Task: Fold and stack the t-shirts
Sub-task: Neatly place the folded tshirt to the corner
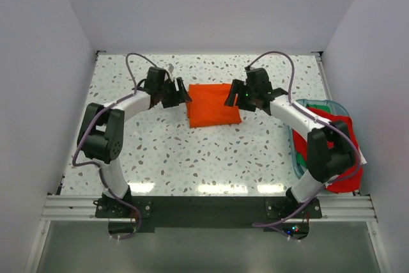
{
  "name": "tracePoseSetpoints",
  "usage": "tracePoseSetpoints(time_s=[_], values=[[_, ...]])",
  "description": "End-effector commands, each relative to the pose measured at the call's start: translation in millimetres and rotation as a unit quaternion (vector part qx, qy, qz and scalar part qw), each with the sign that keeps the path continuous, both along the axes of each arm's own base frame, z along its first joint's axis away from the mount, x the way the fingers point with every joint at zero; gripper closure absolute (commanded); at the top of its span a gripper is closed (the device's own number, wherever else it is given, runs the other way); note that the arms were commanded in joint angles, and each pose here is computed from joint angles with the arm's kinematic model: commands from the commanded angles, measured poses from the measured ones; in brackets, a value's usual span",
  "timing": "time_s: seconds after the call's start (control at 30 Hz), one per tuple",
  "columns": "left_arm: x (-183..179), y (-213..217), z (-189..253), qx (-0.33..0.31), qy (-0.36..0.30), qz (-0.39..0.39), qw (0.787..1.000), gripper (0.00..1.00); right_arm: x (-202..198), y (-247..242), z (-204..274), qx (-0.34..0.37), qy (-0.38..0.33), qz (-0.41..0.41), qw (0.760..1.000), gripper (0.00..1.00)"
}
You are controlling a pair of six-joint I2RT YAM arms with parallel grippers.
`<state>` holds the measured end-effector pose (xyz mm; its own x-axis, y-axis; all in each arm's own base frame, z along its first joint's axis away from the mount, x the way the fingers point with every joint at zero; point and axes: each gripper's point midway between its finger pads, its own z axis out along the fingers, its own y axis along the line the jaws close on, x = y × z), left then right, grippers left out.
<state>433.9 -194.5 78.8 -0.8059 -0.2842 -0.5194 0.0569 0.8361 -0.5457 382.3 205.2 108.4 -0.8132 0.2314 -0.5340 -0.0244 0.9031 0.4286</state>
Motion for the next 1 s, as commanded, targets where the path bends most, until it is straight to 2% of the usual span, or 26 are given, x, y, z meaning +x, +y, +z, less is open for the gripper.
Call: tracePoseSetpoints(time_s=[0.0, 0.2, 0.4, 0.47, 0.5, 0.57, 0.6, 0.7, 0.73, 0.8, 0.83, 0.97], values=[[-18, -7, -11, 0.018, 0.02, -0.037, 0.999, 0.27, -1, 1, 38, 0.024, -0.036, 0.001, 0.999, 0.31], [-21, -26, -31, 0.03, 0.041, -0.052, 0.997, 0.28, -14, -7, 53, 0.024, -0.055, 0.001, 0.998, 0.31], [-15, -35, -54, 0.057, 0.064, -0.044, 0.995, 0.32, -28, -10, 57, 0.029, -0.06, 0.006, 0.998, 0.31], [-12, -31, -61, 0.071, 0.067, -0.032, 0.995, 0.4, -33, -12, 60, 0.033, -0.065, 0.006, 0.997, 0.32], [-7, -30, -60, 0.078, 0.064, -0.026, 0.995, 0.51, -34, -12, 61, 0.035, -0.067, 0.006, 0.997, 0.32], [-5, -17, -66, 0.111, 0.073, -0.007, 0.991, 0.65, -39, -13, 64, 0.035, -0.069, 0.01, 0.997, 0.32], [2, -15, -61, 0.123, 0.065, 0.0, 0.99, 0.76, -40, -15, 65, 0.034, -0.07, 0.011, 0.997, 0.32], [18, 14, -54, 0.199, 0.052, 0.031, 0.978, 0.99, -47, -17, 70, 0.035, -0.076, 0.013, 0.996, 0.33], [18, 34, -60, 0.25, 0.061, 0.043, 0.965, 1.0, -48, -17, 72, 0.036, -0.079, 0.014, 0.996, 0.33], [33, 58, -52, 0.289, 0.054, 0.063, 0.954, 1.0, -52, -20, 76, 0.035, -0.083, 0.015, 0.996, 0.33], [36, 76, -54, 0.33, 0.053, 0.067, 0.94, 1.0, -53, -20, 77, 0.034, -0.086, 0.016, 0.996, 0.33], [55, 134, -45, 0.4, 0.039, 0.096, 0.911, 1.0, -61, -23, 77, 0.03, -0.085, 0.023, 0.996, 0.34]])
